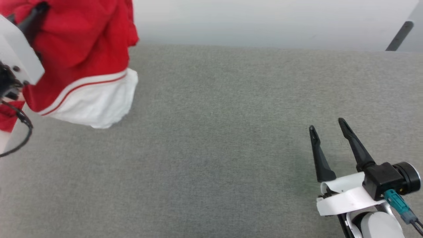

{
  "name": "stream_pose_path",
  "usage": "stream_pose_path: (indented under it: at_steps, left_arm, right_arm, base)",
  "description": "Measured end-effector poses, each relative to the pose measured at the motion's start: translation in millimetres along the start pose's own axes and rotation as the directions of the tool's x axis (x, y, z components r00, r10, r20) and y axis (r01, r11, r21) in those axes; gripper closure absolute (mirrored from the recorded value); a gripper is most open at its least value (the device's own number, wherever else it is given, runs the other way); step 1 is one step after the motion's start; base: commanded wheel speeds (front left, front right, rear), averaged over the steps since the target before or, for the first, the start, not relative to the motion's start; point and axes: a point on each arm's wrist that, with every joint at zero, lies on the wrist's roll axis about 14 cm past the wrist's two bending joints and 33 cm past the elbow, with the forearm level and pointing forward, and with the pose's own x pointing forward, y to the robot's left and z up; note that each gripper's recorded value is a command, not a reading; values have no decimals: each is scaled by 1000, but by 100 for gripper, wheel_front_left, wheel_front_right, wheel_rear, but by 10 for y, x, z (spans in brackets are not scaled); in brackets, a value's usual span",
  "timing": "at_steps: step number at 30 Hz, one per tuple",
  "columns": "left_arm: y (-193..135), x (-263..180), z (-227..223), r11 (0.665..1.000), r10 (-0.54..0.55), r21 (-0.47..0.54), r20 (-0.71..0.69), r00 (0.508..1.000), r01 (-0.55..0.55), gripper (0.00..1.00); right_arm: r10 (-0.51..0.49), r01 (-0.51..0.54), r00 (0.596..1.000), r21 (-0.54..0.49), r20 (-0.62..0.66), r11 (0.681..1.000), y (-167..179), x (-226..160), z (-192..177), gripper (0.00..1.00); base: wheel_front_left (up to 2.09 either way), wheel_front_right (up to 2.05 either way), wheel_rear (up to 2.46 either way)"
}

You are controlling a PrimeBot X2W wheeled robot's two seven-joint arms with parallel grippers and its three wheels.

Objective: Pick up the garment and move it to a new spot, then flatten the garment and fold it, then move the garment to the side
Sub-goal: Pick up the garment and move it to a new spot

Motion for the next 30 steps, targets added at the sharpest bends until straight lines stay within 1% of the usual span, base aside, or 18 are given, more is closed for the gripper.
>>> stream_pose_path:
  at_steps: [5, 8, 11, 14, 18, 22, 27, 30]
  left_arm:
    - [-449, 7, 9, 993, -121, 7, -1, 993, 121, 100]
    - [-745, 19, -31, 979, -202, 9, -14, 979, 203, 100]
    - [-1078, 30, -121, 956, -291, 12, -40, 956, 292, 100]
    - [-1408, 37, -219, 926, -377, 6, -69, 923, 379, 100]
    - [-1841, 23, -330, 872, -486, 7, -106, 867, 490, 100]
    - [-2221, 15, -518, 814, -572, 6, -167, 803, 581, 100]
    - [-2573, 33, -904, 749, -644, -33, -273, 715, 662, 100]
    - [-2691, 69, -1176, 724, -663, -61, -339, 668, 688, 100]
  right_arm:
    - [-89, 89, 996, -37, -4, 995, -287, -159, 42, 0]
    - [-158, 157, 987, -60, -14, 986, -507, -296, 41, 0]
    - [-232, 230, 972, -81, -20, 970, -741, -445, 52, 0]
    - [-304, 299, 952, -106, -26, 948, -963, -604, 61, 0]
    - [-390, 381, 920, -135, -42, 915, -1215, -845, 52, 0]
    - [-452, 441, 890, -147, -51, 885, -1393, -1028, 50, 0]
    - [-504, 492, 860, -137, -74, 860, -1526, -1189, -6, 0]
    - [-521, 508, 848, -134, -97, 851, -1567, -1244, -74, 0]
  base:
    - [0, 0, 0]
    - [0, 0, 0]
    - [0, 0, 0]
    - [0, 0, 0]
    - [0, 0, 0]
    - [0, 0, 0]
    - [0, 0, 0]
    - [0, 0, 0]
